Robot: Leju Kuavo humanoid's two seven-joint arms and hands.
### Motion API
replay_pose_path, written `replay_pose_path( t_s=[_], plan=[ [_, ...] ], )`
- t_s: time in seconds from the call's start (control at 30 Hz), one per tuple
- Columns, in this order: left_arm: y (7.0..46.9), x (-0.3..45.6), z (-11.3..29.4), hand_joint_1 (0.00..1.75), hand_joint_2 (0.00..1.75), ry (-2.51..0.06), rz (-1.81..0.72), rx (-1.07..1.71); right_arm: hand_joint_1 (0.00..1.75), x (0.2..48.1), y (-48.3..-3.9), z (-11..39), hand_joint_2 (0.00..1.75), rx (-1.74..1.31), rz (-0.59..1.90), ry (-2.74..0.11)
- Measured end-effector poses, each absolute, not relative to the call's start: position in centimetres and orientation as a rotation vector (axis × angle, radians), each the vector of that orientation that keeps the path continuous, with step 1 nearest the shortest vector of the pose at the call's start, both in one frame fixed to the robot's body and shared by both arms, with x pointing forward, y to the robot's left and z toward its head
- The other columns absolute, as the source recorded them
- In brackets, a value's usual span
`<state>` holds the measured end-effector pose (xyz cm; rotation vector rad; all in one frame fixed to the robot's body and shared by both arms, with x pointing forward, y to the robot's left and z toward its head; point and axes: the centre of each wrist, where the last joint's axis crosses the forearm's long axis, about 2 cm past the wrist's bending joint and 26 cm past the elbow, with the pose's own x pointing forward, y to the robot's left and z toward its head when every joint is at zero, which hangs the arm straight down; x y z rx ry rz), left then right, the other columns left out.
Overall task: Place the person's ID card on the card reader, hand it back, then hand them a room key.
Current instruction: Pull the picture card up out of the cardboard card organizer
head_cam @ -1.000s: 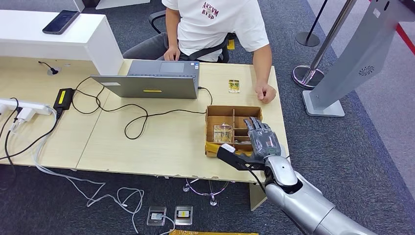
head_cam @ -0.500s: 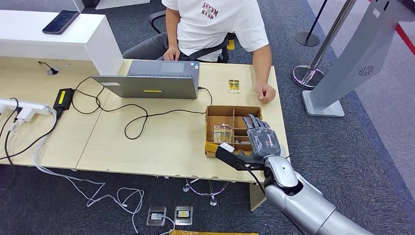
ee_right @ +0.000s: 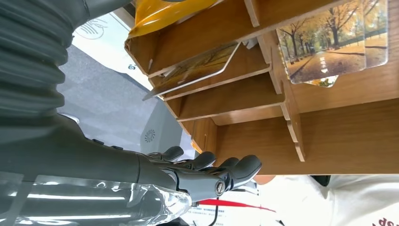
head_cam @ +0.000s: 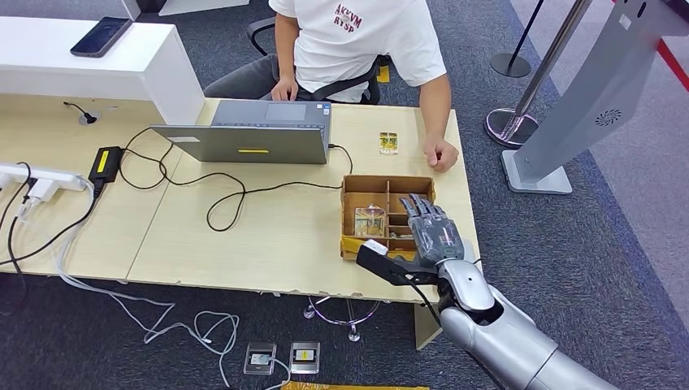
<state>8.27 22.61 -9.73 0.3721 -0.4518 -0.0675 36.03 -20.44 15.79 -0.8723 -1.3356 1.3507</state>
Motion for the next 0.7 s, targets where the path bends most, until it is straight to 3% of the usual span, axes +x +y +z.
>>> replay_pose_path(
  t_s=[0.57,0.6,0.7],
  plan=[
    [22.6,8.3,-9.7,0.00,1.75,-0.453,-0.068,0.372,0.00,36.2,-21.7,15.1,1.75,-0.889,1.345,-1.293],
    [22.6,8.3,-9.7,0.00,1.75,-0.453,-0.068,0.372,0.23,36.2,-21.7,15.1,1.75,-0.890,1.344,-1.291],
    [22.6,8.3,-9.7,0.00,1.75,-0.454,-0.069,0.372,1.53,36.2,-21.8,15.0,1.75,-0.892,1.344,-1.285]
  ],
)
